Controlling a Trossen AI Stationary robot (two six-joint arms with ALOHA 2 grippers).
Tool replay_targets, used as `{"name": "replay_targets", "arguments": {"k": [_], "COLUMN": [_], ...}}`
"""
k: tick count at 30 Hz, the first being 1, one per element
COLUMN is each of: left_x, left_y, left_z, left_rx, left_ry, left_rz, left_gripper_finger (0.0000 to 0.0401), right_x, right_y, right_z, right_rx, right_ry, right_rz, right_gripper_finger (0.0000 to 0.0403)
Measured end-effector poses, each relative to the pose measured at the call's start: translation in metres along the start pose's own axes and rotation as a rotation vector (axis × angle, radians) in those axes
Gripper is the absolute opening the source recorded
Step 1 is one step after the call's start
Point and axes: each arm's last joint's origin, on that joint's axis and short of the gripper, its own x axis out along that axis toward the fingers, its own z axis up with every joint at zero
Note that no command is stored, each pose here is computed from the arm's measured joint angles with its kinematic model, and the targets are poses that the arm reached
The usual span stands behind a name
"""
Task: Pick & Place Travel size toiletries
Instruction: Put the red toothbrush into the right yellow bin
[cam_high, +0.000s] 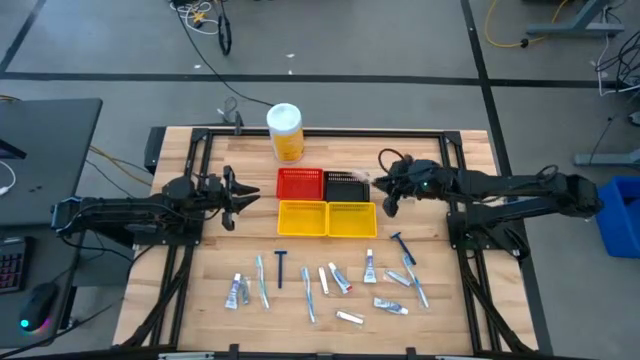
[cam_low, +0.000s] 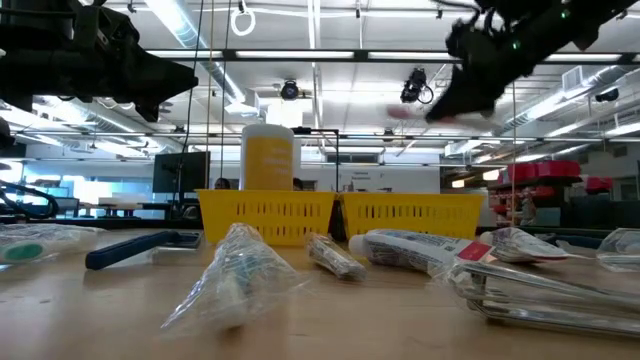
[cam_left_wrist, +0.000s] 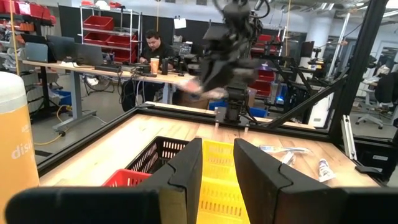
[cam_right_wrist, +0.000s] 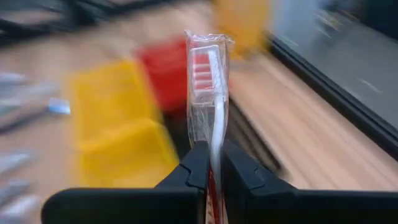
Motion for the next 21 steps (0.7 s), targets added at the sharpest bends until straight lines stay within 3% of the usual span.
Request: {"name": "replay_targets", "arguments": {"k": [4,13,21], "left_x": [0.000,0.000,0.000], "left_y": [0.000,0.000,0.000], "left_z": [0.000,0.000,0.000], "left_rx": [0.000,0.000,-0.027], "left_ry": [-0.001,-0.002,-0.001], "left_rz": [0.000,0.000,0.000], "left_gripper_finger": [0.0099,0.0099,0.0100], "right_x": [0.009,0.055,0.093], "right_y": [0.018,0.048,0.053], "right_z": [0.001,-0.021,-0.029], "right_rx": [-0.057,-0.089,-0.128], "right_ry": [0.009,0.437,0.582], "right_rz": [0.153,0.216,0.198], "right_gripper_finger": [0.0023,0.0024,0.0031]}}
